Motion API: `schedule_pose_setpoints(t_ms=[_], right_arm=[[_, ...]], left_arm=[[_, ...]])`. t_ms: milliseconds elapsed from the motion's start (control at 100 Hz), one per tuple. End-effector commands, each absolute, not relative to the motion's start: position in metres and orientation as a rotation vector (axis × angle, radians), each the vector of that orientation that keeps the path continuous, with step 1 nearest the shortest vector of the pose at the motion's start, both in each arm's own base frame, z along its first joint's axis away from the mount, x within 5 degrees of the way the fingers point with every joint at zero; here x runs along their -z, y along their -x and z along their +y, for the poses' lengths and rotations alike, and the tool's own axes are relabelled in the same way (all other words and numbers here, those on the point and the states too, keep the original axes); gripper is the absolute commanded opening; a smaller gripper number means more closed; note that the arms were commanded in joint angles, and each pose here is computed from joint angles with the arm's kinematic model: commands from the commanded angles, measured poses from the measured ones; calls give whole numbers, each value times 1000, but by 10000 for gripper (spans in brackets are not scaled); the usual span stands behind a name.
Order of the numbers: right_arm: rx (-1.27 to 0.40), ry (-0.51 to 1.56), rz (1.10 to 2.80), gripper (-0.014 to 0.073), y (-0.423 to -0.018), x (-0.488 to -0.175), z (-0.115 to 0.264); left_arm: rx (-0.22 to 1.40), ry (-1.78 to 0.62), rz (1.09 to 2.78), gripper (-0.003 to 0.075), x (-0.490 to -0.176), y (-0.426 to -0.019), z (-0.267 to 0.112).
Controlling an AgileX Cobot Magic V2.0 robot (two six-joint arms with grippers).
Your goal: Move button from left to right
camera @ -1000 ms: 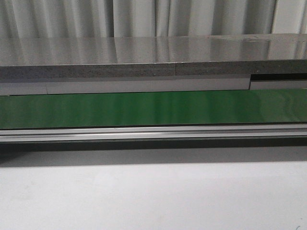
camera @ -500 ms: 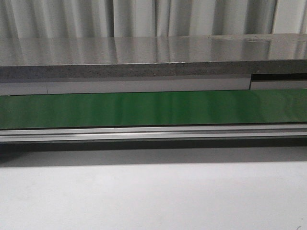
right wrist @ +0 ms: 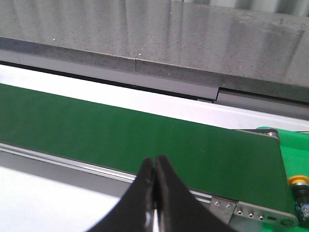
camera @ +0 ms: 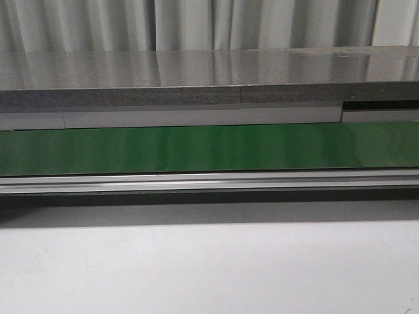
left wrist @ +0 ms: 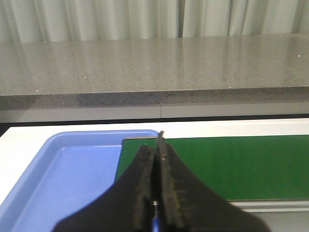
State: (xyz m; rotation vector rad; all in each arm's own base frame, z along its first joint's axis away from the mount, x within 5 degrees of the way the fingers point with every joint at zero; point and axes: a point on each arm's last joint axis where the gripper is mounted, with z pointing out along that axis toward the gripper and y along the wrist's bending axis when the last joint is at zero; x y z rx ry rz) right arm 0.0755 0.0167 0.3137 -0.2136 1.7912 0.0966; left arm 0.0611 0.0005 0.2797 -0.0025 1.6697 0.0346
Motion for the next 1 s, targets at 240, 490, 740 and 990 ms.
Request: schedule_pose_setpoints(t_ms=[240, 490, 740, 990], right_arm=[[-98, 182, 1716, -68, -76, -327, 16], [-94, 177, 1707, -68, -76, -328, 15], [-75, 215, 1662, -68, -65, -329, 15], [-109, 35, 1562, -68, -52, -303, 6]], left_arm=[[-28, 10, 1571, -20, -296, -61, 1], [-28, 10, 1571, -20, -296, -61, 1], [-28, 10, 1571, -20, -296, -61, 1], [-28, 10, 1571, -20, -296, -61, 1]])
